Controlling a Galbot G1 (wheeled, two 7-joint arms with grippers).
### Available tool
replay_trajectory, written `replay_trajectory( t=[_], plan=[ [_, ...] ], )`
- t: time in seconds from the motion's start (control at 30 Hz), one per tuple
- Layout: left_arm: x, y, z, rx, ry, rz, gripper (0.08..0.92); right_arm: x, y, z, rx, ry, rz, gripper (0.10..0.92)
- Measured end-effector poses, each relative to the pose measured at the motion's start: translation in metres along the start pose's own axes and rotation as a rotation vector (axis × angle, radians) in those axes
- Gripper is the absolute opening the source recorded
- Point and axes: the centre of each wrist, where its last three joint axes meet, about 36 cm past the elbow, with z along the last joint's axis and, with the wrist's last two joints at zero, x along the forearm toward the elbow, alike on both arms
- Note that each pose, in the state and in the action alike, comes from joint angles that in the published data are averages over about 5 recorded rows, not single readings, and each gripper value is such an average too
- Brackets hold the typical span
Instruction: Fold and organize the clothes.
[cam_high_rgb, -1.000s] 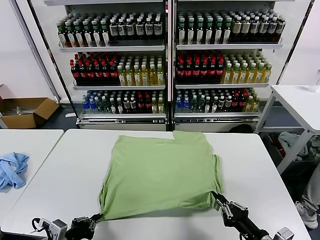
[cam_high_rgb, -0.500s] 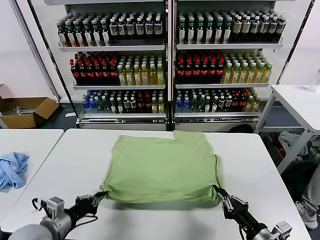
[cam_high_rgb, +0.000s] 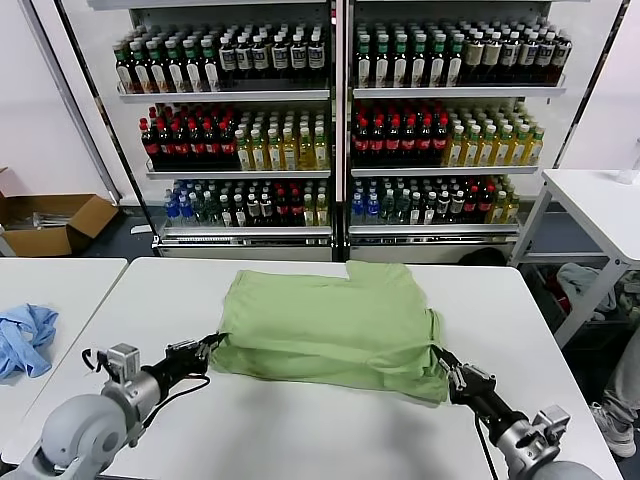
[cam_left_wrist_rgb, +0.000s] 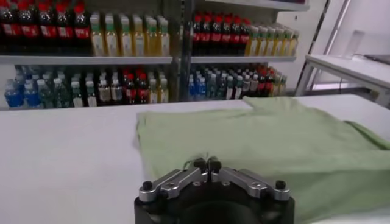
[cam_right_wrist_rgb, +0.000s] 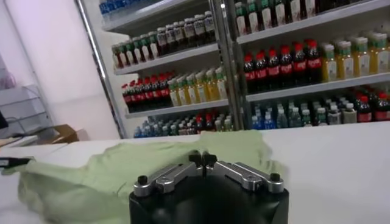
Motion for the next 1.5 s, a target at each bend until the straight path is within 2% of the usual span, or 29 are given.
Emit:
replay_trajectory(
  t=[0.23,0.6,0.7,0.8,0.87,0.97,1.17,1.5],
  plan=[
    [-0.013,0.003,-0.002,-0.002,-0.005,-0.002,0.281,-0.008,-0.001,-0.001,0.033,0.010,0.019,0.405],
    [-0.008,0.008,-0.002,-0.031,0.000,-0.031,0.593,0.009,0.006,-0.003,0.073,0.052,0.107,0.726],
    [-0.005,0.006,0.002,-0.039,0.010,-0.031,0.680,0.017,0.010,0.000,0.085,0.087,0.126,0.794],
    [-0.004,0.003,0.010,-0.042,0.028,-0.024,0.763,0.023,0.015,0.006,0.094,0.123,0.142,0.819],
    [-0.004,0.000,0.016,-0.040,0.044,-0.019,0.802,0.025,0.017,0.009,0.098,0.145,0.151,0.805],
    [-0.004,-0.003,0.026,-0.035,0.068,-0.013,0.795,0.028,0.021,0.014,0.103,0.173,0.158,0.741],
    [-0.005,-0.005,0.036,-0.027,0.092,-0.004,0.639,0.028,0.029,0.021,0.105,0.210,0.158,0.568],
    [-0.016,0.000,0.040,-0.009,0.104,-0.002,0.345,0.024,0.037,0.031,0.088,0.250,0.144,0.282]
  ],
)
